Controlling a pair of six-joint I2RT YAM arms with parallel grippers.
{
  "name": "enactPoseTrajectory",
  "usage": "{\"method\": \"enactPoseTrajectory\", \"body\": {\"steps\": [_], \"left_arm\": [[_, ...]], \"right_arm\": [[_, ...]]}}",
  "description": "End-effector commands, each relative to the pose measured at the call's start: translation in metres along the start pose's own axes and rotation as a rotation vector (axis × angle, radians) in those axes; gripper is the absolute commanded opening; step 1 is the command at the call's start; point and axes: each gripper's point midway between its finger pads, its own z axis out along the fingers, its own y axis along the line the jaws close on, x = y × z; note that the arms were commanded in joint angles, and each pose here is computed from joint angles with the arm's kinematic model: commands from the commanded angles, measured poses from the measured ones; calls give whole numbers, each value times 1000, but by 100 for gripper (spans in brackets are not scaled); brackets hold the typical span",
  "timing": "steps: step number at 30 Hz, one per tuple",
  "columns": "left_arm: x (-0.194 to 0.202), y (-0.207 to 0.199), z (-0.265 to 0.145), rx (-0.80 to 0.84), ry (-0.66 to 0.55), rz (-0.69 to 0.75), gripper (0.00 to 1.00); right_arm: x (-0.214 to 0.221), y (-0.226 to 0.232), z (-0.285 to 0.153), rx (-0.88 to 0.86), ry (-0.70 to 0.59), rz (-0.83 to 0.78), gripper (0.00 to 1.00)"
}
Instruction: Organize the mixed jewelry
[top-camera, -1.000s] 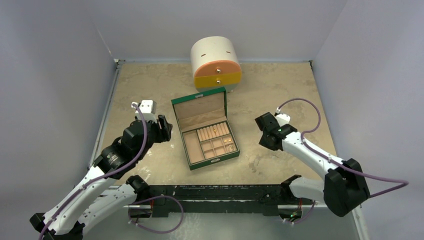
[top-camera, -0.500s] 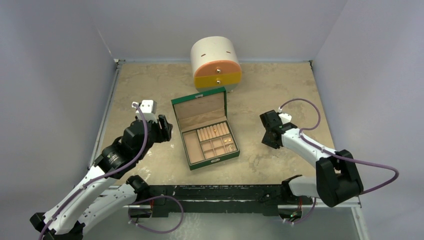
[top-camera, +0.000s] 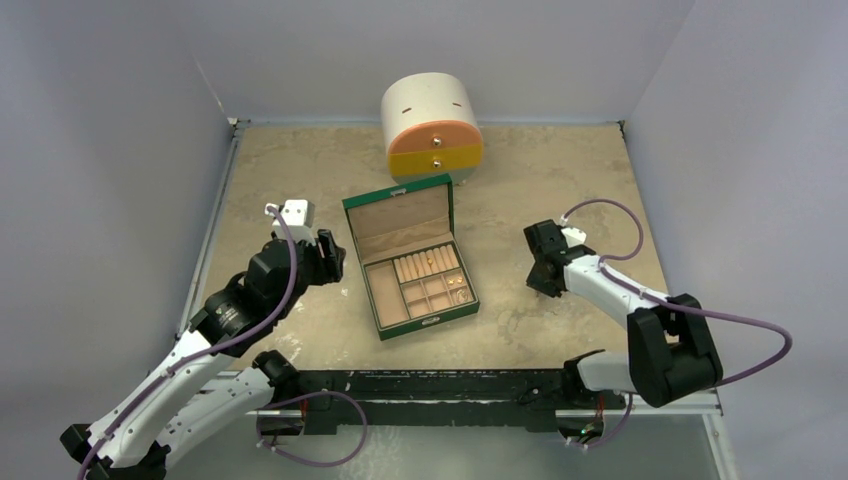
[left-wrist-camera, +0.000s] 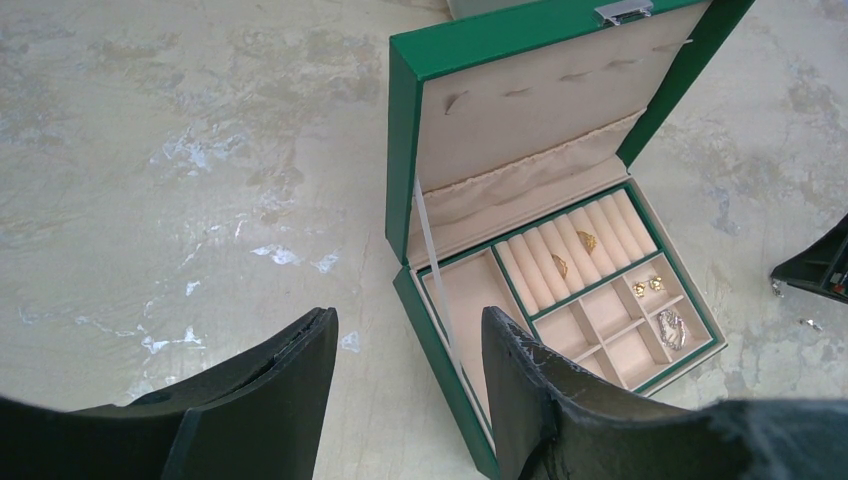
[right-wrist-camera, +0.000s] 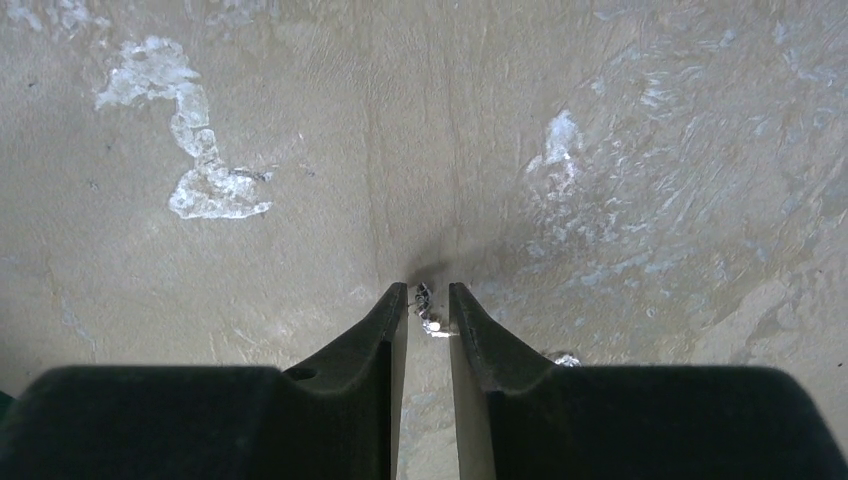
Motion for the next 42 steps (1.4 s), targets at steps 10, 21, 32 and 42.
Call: {"method": "enactPoseTrajectory", "body": {"steps": [10, 21, 32, 42], "left_arm": [[-16, 2, -2, -13, -49, -15, 54], [-16, 1, -2, -10, -48, -14, 54], [-17, 2, -2, -10, -53, -18, 54], [-18, 2, -3, -11, -57, -21, 54]], "right_arm": [[-6, 1, 5, 1, -6, 6, 15], [-8, -2, -2, -2, -12, 20, 7], [-19, 5, -18, -49, -35, 37, 0], [-48, 33, -49, -207, -97, 4, 0]]}}
